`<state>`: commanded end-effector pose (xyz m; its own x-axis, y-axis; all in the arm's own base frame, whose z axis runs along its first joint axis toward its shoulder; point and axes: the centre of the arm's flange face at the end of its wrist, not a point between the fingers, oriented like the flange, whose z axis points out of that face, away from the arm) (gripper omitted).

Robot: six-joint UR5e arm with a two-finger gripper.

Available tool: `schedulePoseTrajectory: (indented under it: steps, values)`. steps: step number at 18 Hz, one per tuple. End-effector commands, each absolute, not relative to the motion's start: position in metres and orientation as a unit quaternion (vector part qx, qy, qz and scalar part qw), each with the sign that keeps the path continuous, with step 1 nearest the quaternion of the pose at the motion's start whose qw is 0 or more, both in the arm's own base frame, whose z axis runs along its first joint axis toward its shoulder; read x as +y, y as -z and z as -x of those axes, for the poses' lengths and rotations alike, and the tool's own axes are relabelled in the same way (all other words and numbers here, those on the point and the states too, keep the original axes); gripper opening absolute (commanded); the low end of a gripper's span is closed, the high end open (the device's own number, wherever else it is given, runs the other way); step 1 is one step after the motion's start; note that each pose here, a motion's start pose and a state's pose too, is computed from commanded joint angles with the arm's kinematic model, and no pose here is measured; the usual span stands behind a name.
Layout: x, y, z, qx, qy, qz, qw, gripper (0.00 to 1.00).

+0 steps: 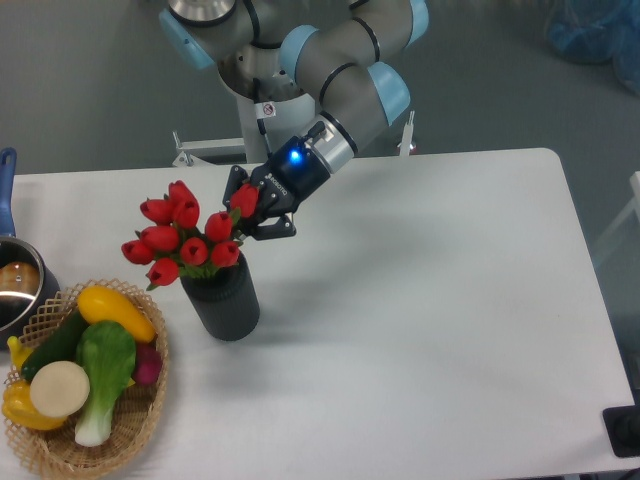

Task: Pick up the flowers from the vase
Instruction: 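Lift the gripped tulip bunch up out of the black vase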

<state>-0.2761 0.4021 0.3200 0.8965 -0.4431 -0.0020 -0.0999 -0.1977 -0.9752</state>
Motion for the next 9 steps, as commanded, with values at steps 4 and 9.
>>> schedulePoseTrajectory:
  steps: [4, 9]
  values:
    - [0.402, -0.336, 0.282, 0.169, 0.141, 0.76, 0.612, 0.0]
    - [0.412, -0.381, 0.301, 0.144, 0.152, 0.756, 0.62, 0.0]
